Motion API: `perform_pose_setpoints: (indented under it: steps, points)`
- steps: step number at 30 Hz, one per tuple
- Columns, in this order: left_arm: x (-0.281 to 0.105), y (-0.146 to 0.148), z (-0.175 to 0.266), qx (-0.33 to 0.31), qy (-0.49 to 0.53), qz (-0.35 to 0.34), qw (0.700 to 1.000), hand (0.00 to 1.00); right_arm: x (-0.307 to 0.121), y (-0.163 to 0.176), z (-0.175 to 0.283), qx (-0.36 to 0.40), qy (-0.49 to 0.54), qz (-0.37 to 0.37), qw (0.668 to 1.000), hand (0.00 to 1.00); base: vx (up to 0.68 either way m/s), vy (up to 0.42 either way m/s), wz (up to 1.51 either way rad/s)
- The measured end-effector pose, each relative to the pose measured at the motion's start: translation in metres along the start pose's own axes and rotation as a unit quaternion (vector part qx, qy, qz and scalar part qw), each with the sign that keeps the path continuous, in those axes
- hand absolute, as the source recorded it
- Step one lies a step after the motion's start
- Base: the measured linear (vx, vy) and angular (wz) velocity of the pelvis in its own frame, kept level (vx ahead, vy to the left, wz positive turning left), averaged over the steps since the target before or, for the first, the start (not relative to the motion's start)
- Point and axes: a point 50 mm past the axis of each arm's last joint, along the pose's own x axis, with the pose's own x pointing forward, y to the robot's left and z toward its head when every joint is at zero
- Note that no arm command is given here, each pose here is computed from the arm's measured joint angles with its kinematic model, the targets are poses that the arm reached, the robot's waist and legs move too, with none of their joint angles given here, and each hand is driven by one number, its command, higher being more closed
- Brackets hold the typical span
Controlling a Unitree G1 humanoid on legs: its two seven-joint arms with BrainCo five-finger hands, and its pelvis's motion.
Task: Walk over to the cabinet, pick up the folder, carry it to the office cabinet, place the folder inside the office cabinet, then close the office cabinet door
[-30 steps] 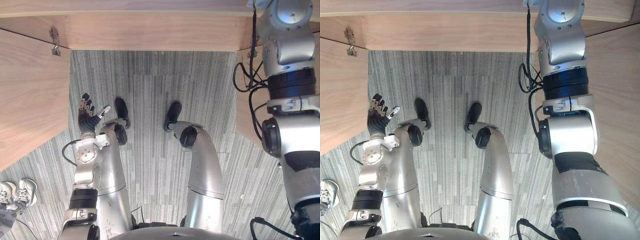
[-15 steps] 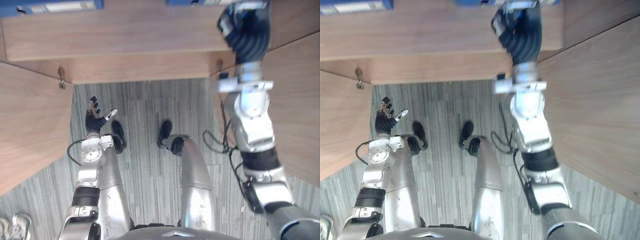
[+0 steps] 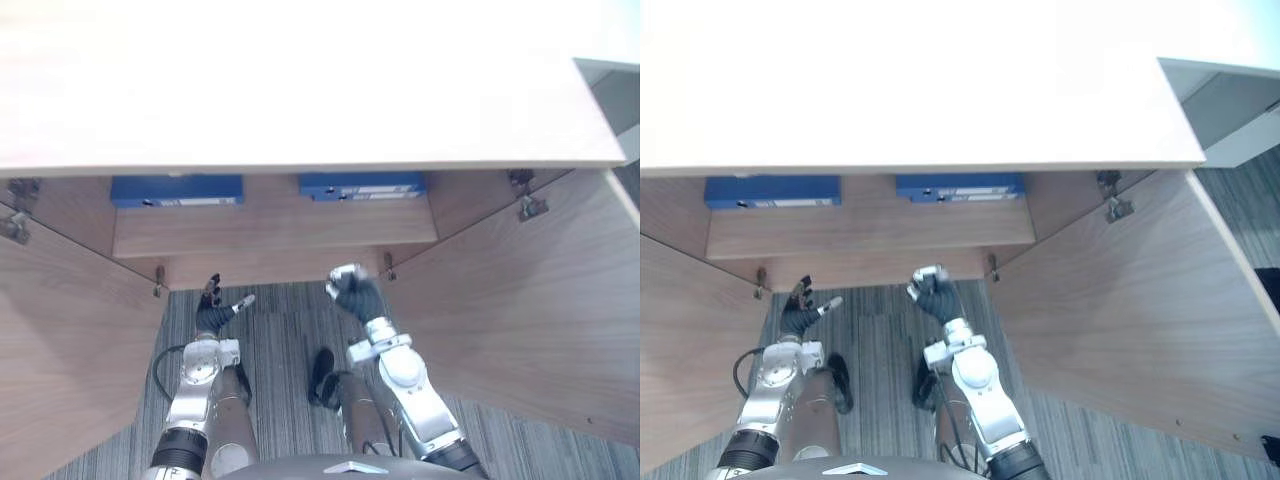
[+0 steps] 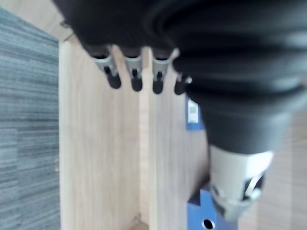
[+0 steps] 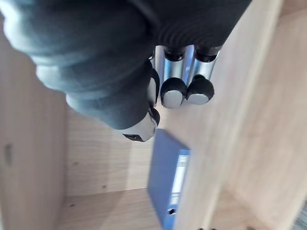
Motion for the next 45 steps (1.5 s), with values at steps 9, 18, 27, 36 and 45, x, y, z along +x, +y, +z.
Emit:
perform_pose_setpoints:
  steps: [9,18,27,36,45]
  points:
    - [-0.006,0.007,-0.040,0.046,0.083,-0.010,0.995,0.00,-0.034,-0.026,-0.111,-0.057,0.279,-0.049,0.957,1.00,0.07,0.019,-0.07]
    - [-0.022,0.012,-0.079,0.085,0.165,-0.021,0.982,0.00,-0.077,-0.046,-0.148,-0.047,0.402,-0.121,0.907,0.00,-0.01,0.032,-0.09]
    - [-0.039,0.017,-0.106,0.094,0.228,-0.018,0.969,0.00,-0.118,-0.049,-0.167,-0.012,0.475,-0.179,0.862,0.00,0.01,0.048,-0.01]
    - [-0.051,0.021,-0.120,0.098,0.264,-0.016,0.960,0.00,-0.130,-0.046,-0.171,0.048,0.488,-0.227,0.841,0.00,0.01,0.027,-0.17]
    - [-0.052,0.019,-0.121,0.104,0.265,-0.021,0.958,0.00,-0.156,-0.073,-0.163,0.068,0.460,-0.333,0.820,0.00,0.00,0.002,-0.23]
